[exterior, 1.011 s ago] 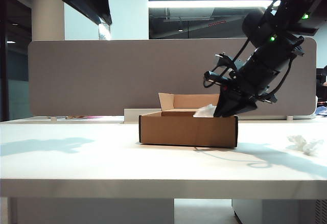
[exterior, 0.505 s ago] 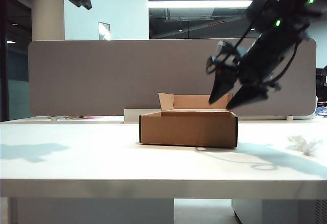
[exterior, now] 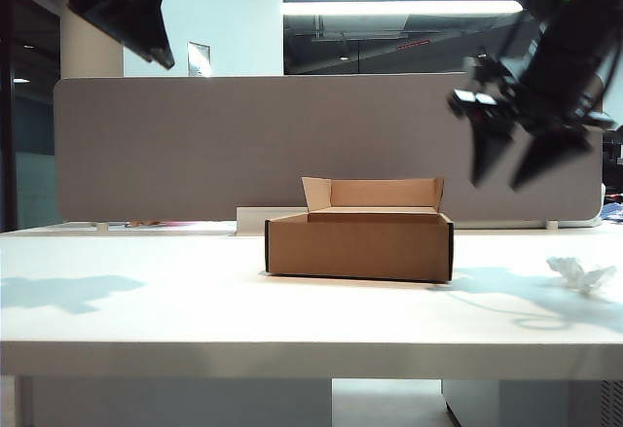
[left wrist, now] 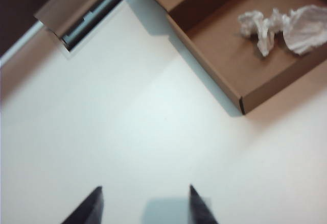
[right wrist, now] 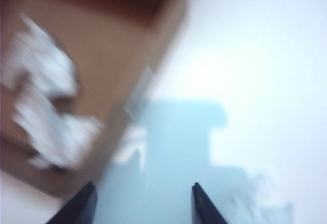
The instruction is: Pick up all the paper balls on the table and put them in the paper box.
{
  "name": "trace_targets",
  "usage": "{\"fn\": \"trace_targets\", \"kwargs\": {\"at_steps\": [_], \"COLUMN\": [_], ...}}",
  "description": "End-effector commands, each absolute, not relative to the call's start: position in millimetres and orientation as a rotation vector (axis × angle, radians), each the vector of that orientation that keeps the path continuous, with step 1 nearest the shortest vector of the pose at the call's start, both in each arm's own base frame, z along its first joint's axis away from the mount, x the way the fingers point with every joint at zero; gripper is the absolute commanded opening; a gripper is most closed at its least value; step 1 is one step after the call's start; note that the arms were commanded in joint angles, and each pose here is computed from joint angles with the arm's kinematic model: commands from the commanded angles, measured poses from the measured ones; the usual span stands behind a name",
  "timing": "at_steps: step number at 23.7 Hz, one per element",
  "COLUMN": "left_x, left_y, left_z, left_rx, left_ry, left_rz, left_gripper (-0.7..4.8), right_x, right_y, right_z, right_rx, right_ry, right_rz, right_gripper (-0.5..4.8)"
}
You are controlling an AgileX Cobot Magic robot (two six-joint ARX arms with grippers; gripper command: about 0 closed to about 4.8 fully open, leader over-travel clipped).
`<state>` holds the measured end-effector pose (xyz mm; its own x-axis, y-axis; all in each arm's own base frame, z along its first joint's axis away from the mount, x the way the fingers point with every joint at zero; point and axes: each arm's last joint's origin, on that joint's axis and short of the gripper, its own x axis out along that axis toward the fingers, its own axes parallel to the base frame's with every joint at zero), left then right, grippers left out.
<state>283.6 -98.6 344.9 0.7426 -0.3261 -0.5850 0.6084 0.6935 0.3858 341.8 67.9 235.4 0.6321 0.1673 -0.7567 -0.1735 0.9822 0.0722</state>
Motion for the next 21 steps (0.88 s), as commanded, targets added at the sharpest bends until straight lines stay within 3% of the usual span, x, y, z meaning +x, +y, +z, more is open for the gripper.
{"fn": "trace_targets", "kwargs": {"at_steps": [1, 6, 13, 21], "left_x": [283, 282, 282, 283], "left_y": [-98, -99, -99, -99], "left_z": [343, 331, 324, 325], "left_rx": [0.595, 0.577, 0.577, 0.577], "left_ry": [0.492, 0.501, 0.5, 0.496], "left_rz": [-0.547, -0.582, -0.581, -0.58], "left_gripper": [2.06, 2.06, 2.06, 2.06], "right_x": [341, 346, 348, 349], "right_y": [59, 52, 48, 48], "right_z": [224, 202, 193, 193], "right_rx": [-0.012, -0.024, -0.104, -0.112], "right_ry": [0.954, 1.05, 1.073, 1.063], "right_rz": [0.164, 0.126, 0.004, -0.009], "right_gripper": [2.64, 3.71, 3.73, 3.73]}}
